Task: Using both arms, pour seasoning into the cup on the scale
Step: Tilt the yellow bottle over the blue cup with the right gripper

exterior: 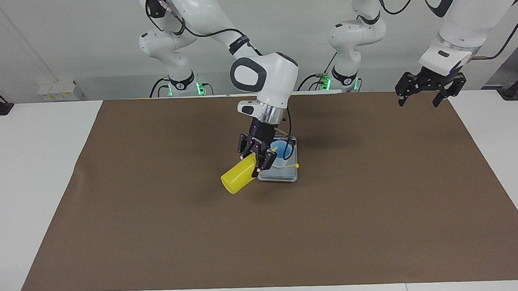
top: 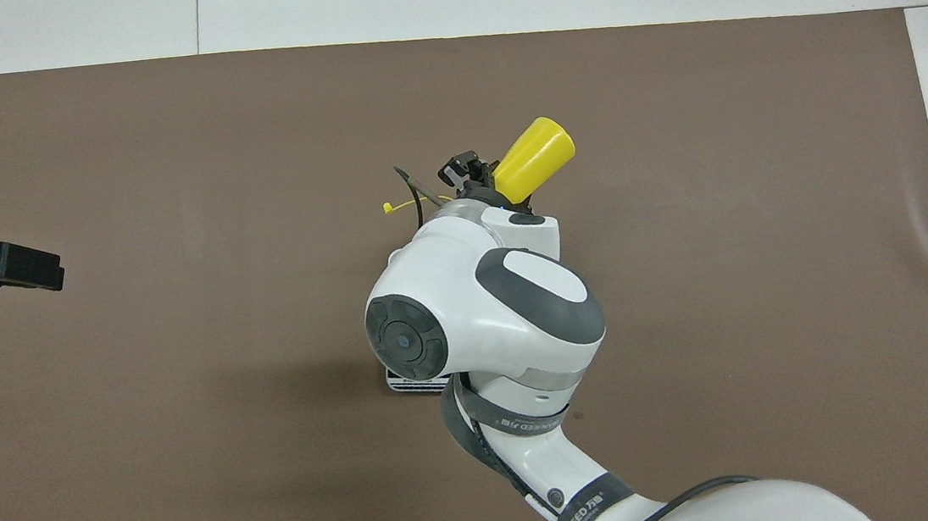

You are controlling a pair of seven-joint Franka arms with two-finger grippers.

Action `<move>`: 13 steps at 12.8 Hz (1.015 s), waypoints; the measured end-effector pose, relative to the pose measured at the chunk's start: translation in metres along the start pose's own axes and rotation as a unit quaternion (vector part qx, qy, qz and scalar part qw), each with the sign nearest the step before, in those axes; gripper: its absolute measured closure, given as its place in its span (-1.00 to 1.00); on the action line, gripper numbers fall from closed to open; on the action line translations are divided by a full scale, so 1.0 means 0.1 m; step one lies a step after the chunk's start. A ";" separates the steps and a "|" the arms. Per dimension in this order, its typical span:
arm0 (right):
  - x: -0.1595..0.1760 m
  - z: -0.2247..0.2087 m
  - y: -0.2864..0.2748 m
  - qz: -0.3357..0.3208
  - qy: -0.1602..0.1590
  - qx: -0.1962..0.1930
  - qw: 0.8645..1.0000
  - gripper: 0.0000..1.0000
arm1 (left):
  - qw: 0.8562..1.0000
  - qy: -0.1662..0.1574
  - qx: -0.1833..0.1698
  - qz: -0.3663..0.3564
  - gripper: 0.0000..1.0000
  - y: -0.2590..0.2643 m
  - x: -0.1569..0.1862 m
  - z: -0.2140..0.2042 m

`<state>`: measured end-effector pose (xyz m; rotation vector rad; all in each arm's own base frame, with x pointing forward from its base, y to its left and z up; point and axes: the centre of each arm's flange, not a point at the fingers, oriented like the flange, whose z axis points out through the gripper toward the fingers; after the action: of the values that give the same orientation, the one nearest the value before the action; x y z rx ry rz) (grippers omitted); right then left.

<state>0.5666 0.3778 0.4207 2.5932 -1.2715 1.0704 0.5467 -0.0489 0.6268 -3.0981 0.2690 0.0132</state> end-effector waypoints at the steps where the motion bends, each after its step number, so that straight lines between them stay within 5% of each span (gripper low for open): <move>1: -0.02 0.02 0.01 -0.015 0.016 0.009 1.000 -0.08 | 1.000 0.001 0.000 0.000 -1.00 0.00 0.00 0.00; 5: -0.35 0.18 0.08 -0.069 0.086 0.050 0.993 -0.08 | 1.000 0.004 0.000 0.002 -1.00 0.02 0.01 -0.01; 13: -0.81 0.00 0.18 -0.131 0.163 0.127 0.970 -0.08 | 1.000 0.005 0.000 -0.010 -1.00 -0.11 0.00 -0.01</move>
<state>0.5196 0.4203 0.3672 2.5106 -0.7403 1.6044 0.5487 -0.0377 0.6278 -3.1016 0.2395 -0.0030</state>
